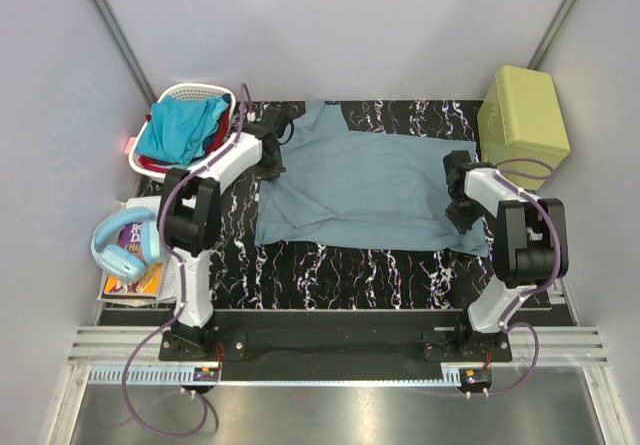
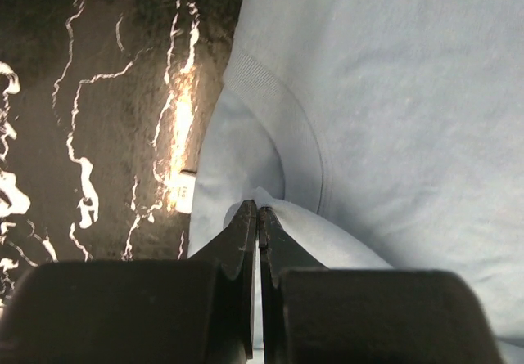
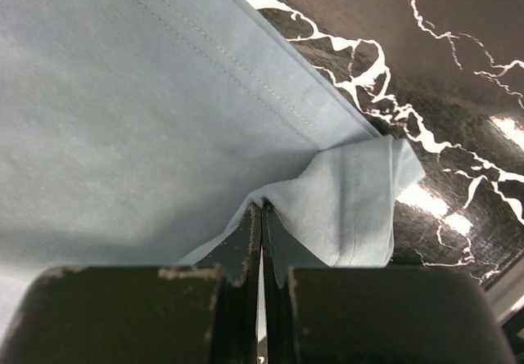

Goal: Fold and stack the t-shirts
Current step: Fold the flattened tshirt in 1/3 of the way

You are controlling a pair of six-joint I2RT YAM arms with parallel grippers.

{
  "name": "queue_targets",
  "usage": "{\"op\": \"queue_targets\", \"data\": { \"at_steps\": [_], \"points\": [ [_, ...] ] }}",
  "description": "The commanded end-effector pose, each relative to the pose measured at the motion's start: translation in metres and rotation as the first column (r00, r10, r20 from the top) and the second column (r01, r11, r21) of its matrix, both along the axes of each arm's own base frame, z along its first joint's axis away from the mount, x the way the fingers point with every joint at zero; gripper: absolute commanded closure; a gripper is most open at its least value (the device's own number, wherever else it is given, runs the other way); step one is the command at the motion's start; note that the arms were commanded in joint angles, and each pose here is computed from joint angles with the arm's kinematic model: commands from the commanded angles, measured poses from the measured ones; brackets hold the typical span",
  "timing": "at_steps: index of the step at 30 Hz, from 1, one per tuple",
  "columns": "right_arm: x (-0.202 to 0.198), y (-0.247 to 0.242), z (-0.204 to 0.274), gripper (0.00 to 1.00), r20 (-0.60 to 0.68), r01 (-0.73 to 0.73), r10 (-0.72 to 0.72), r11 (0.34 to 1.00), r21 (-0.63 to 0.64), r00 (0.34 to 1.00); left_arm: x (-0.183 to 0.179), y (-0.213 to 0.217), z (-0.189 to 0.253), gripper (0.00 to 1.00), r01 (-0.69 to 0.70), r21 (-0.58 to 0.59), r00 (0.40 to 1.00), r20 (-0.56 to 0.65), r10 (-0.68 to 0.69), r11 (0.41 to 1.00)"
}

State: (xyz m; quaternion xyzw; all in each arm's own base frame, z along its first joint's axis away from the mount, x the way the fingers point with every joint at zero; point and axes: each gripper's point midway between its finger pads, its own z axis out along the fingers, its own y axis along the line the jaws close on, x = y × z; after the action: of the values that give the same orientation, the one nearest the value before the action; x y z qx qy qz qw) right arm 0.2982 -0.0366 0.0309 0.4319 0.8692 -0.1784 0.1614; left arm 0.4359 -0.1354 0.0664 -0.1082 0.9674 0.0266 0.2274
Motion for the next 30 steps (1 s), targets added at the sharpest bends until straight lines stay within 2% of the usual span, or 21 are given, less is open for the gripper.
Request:
{"op": "queue_targets", "data": {
  "at_steps": [1, 2, 3, 4, 5, 6, 7, 8, 9, 10, 12, 14, 18, 26, 30],
  "points": [
    [0.013, -0.01, 0.004, 1.0, 0.035, 0.021, -0.02, 0.999, -0.047, 0.999, 0.022, -0.006, 0.013, 1.0, 0.014, -0.03, 0.998, 0.058, -0.012, 0.999],
    [0.012, -0.011, 0.007, 1.0, 0.04, 0.015, -0.013, 0.999, -0.049, 0.999, 0.02, -0.006, 0.012, 0.98, 0.01, -0.03, 0.998, 0.055, -0.009, 1.0],
    [0.013, -0.011, 0.01, 0.96, 0.05, 0.012, -0.01, 0.999, -0.052, 0.999, 0.02, -0.004, 0.013, 0.86, 0.002, -0.029, 0.998, 0.059, 0.0, 1.0],
    [0.01, -0.013, 0.013, 0.92, 0.055, 0.011, -0.007, 0.998, -0.064, 0.998, 0.02, -0.003, 0.027, 0.81, -0.003, -0.031, 0.996, 0.094, 0.006, 1.0],
    [0.011, -0.014, 0.025, 0.82, 0.088, 0.004, 0.002, 0.997, -0.072, 0.996, 0.02, -0.002, 0.03, 0.75, -0.008, -0.034, 0.993, 0.117, 0.012, 0.999],
    [0.01, -0.015, 0.031, 0.78, 0.102, 0.002, 0.006, 0.997, -0.075, 0.995, 0.02, -0.001, 0.039, 0.66, -0.012, -0.039, 0.989, 0.145, 0.018, 0.999],
    [0.008, -0.015, 0.034, 0.73, 0.112, -0.004, 0.012, 0.997, -0.077, 0.994, 0.02, 0.002, 0.06, 0.4, -0.021, -0.036, 0.98, 0.197, 0.028, 0.999],
    [0.008, -0.014, 0.044, 0.66, 0.142, -0.011, 0.022, 0.997, -0.079, 0.99, 0.019, 0.003, 0.07, 0.26, -0.029, -0.037, 0.973, 0.226, 0.037, 0.999],
    [0.007, -0.012, 0.048, 0.63, 0.149, -0.019, 0.032, 0.996, -0.083, 0.988, 0.018, 0.005, 0.081, 0.17, -0.033, -0.034, 0.967, 0.253, 0.04, 0.999],
    [0.005, -0.009, 0.056, 0.59, 0.166, -0.034, 0.05, 0.995, -0.099, 0.985, 0.017, 0.004, 0.091, 0.01, -0.032, -0.032, 0.959, 0.279, 0.04, 0.999],
    [0.003, -0.008, 0.065, 0.5, 0.175, -0.044, 0.065, 0.992, -0.12, 0.982, 0.01, 0.004, 0.118, 0.01, -0.025, -0.047, 0.941, 0.337, 0.04, 0.999],
    [0.0, -0.004, 0.076, 0.45, 0.194, -0.06, 0.086, 0.989, -0.135, 0.977, 0.0, -0.002, 0.135, 0.01, -0.002, -0.061, 0.928, 0.371, 0.025, 0.998],
    [-0.005, 0.006, 0.086, 0.43, 0.219, -0.093, 0.118, 0.988, -0.119, 0.969, -0.024, -0.022, 0.14, 0.01, 0.065, -0.093, 0.923, 0.383, -0.025, 0.994],
    [-0.025, 0.048, 0.066, 0.43, 0.216, -0.216, 0.208, 0.976, 0.015, 0.954, -0.091, -0.085, 0.066, 0.01, 0.225, -0.139, 0.955, 0.227, -0.19, 0.964],
    [-0.036, 0.056, 0.054, 0.43, 0.184, -0.251, 0.239, 0.967, 0.042, 0.953, -0.118, -0.113, 0.048, 0.01, 0.307, -0.152, 0.942, 0.192, -0.276, 0.94]
  ]
}}
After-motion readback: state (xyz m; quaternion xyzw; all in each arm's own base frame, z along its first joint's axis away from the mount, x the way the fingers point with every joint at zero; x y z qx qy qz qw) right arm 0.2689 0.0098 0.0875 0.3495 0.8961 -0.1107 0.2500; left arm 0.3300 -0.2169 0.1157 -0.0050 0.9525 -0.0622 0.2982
